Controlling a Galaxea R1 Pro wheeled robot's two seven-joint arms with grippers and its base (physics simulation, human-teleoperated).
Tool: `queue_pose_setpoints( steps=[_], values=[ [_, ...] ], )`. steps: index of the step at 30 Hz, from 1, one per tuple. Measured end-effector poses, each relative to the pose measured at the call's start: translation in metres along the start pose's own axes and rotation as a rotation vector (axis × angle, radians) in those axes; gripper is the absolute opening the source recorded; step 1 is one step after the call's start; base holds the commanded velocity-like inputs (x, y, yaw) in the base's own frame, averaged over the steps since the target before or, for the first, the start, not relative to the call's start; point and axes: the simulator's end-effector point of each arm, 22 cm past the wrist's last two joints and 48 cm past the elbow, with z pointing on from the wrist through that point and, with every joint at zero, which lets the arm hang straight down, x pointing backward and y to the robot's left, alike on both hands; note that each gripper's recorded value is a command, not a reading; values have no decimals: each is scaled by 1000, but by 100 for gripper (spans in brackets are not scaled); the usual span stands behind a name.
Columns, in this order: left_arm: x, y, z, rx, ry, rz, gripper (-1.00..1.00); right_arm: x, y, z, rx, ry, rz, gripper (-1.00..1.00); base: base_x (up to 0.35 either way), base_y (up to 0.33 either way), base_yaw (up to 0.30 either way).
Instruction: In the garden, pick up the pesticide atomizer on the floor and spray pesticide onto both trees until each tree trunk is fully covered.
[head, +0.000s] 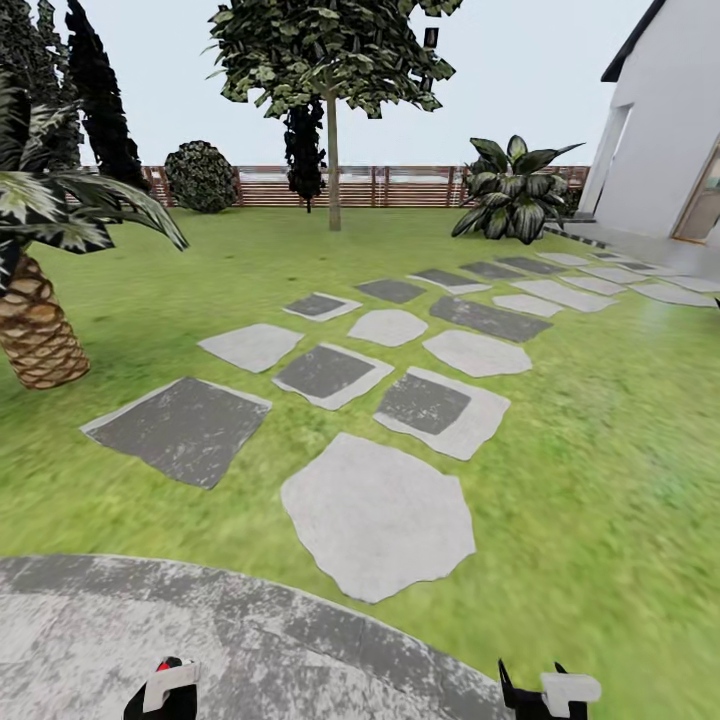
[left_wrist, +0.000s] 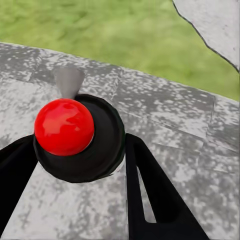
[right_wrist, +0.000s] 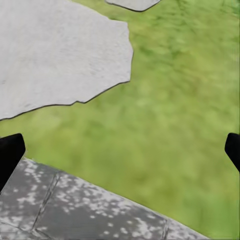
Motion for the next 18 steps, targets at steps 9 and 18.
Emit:
queue_pose_setpoints(
  steps=[9,18],
  values=[
    [0,0,0,0,0,0,-100,0,0,0,0,0,0,100,338,0,0],
    [0,0,0,-1,0,-1,-100,0,0,0,0,0,0,100,338,0,0]
  ],
)
